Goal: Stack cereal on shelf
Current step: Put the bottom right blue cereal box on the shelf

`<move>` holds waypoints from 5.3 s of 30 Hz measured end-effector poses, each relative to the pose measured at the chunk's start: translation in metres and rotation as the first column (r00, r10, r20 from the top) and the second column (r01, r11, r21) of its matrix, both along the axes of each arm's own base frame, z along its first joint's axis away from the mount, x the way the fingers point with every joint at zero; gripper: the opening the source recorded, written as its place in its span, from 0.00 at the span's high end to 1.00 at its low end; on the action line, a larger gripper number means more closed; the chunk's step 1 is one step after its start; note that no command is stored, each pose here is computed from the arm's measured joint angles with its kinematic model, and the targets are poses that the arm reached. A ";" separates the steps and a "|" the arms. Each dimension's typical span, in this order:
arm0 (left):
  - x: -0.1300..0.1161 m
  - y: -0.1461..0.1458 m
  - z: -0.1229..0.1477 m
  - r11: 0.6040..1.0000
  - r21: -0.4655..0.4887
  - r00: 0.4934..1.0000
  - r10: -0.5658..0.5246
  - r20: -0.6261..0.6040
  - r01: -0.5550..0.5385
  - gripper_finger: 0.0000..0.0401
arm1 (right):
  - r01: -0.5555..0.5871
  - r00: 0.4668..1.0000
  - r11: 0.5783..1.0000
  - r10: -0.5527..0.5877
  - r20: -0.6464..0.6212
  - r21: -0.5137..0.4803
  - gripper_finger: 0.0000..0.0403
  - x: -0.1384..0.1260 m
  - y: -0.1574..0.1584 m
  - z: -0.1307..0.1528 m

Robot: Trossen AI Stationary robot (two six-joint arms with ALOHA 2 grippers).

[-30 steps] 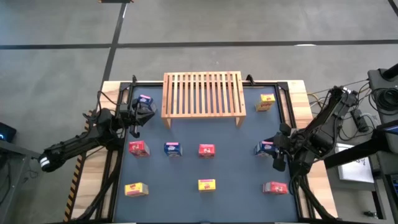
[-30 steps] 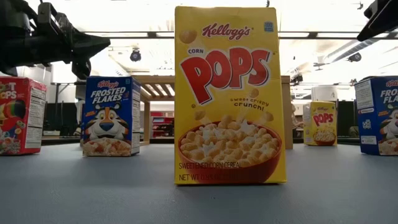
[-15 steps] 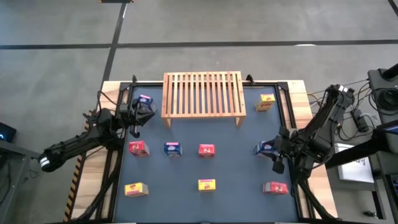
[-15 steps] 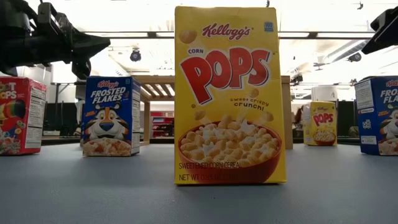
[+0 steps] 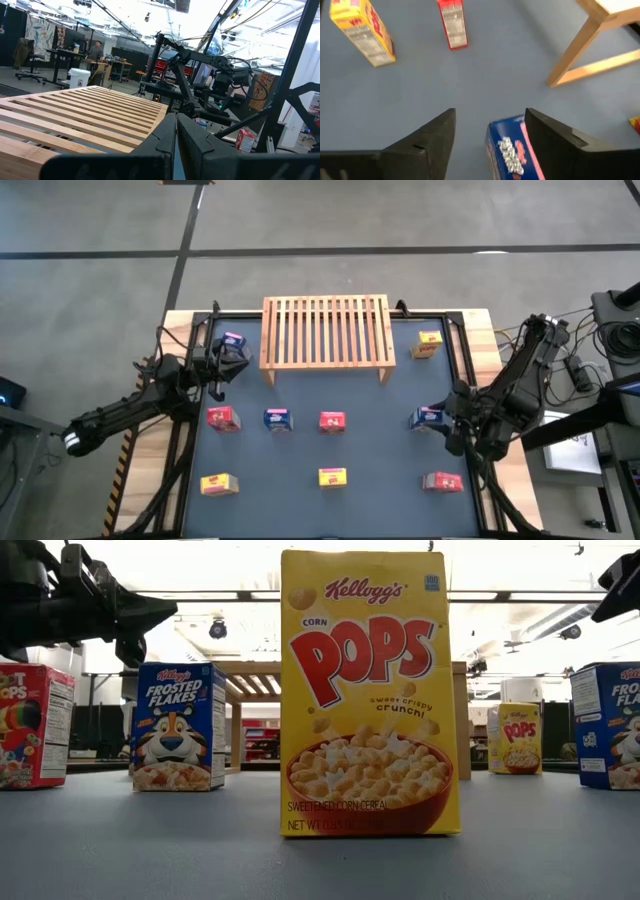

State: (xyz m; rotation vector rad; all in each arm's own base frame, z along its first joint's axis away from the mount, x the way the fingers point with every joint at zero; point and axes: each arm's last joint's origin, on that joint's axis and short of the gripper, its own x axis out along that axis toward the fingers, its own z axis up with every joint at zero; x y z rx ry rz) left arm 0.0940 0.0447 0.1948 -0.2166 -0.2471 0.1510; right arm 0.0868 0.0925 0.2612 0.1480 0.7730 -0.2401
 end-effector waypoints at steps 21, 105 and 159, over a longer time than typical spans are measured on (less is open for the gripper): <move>0.000 0.000 0.000 1.000 0.000 1.000 0.000 0.000 0.000 1.00 | 0.070 0.987 0.996 -0.078 -0.138 -0.060 0.11 0.001 -0.011 -0.007; 0.000 0.000 0.000 1.000 0.000 1.000 -0.001 0.000 0.001 1.00 | -0.088 0.911 0.995 0.101 -0.399 0.051 0.43 0.030 -0.029 -0.053; 0.000 0.000 0.000 1.000 0.000 1.000 0.000 0.000 0.000 1.00 | -0.139 0.966 0.989 0.147 -0.212 0.056 0.55 0.043 -0.022 0.002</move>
